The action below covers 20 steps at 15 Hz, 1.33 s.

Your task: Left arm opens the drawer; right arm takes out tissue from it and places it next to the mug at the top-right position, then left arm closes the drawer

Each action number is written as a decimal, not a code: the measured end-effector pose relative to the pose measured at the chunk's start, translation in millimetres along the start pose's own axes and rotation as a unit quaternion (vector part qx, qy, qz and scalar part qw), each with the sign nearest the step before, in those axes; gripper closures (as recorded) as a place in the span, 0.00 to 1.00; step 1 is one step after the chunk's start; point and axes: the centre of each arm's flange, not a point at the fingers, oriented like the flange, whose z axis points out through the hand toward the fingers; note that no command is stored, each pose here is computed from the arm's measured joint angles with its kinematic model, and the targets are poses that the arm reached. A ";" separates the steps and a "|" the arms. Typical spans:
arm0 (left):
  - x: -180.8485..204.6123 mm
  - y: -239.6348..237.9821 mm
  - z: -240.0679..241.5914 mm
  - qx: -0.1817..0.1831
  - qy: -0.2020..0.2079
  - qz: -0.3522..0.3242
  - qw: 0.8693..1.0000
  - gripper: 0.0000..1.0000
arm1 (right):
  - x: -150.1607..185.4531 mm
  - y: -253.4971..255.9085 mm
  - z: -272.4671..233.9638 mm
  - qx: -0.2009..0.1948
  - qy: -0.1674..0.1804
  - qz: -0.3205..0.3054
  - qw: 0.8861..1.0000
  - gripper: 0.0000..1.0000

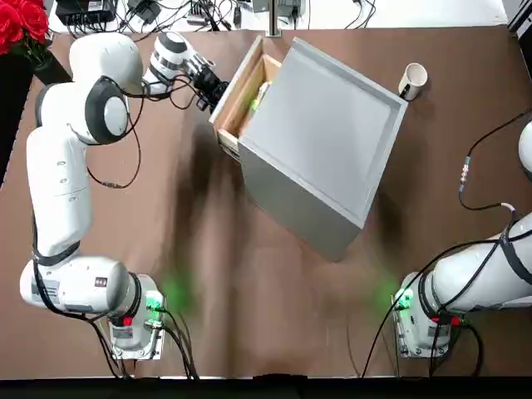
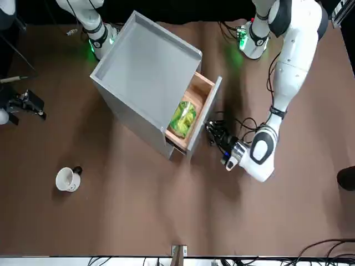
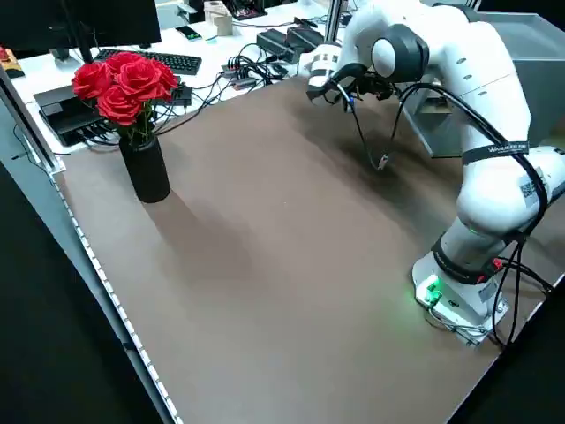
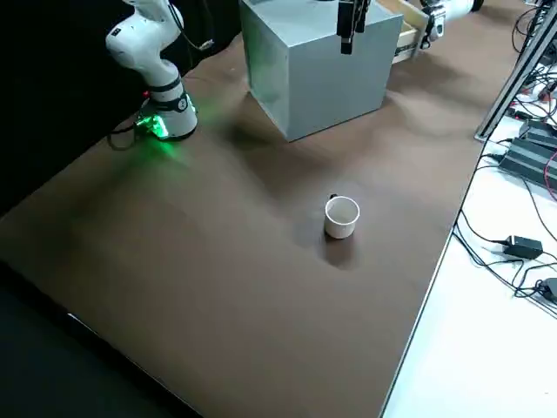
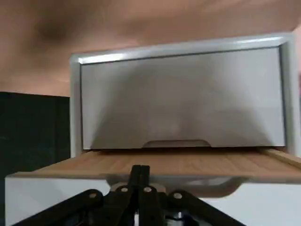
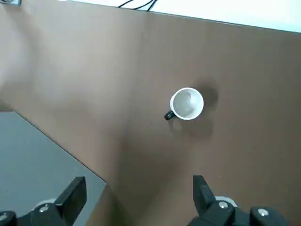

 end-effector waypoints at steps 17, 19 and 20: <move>-2.4 -36.2 -104.0 -0.019 0.055 0.005 0.998 0.99 | 1.1 -7.5 -1.0 0.001 0.001 -0.006 1.000 0.00; -1.3 -38.3 -114.2 -0.019 0.082 0.004 0.996 0.99 | 2.0 -16.4 -0.7 0.002 0.001 -0.010 1.000 0.00; -0.6 -38.7 -119.4 -0.021 0.097 0.004 0.995 0.99 | 2.5 -21.8 -0.6 0.003 0.001 -0.007 1.000 0.00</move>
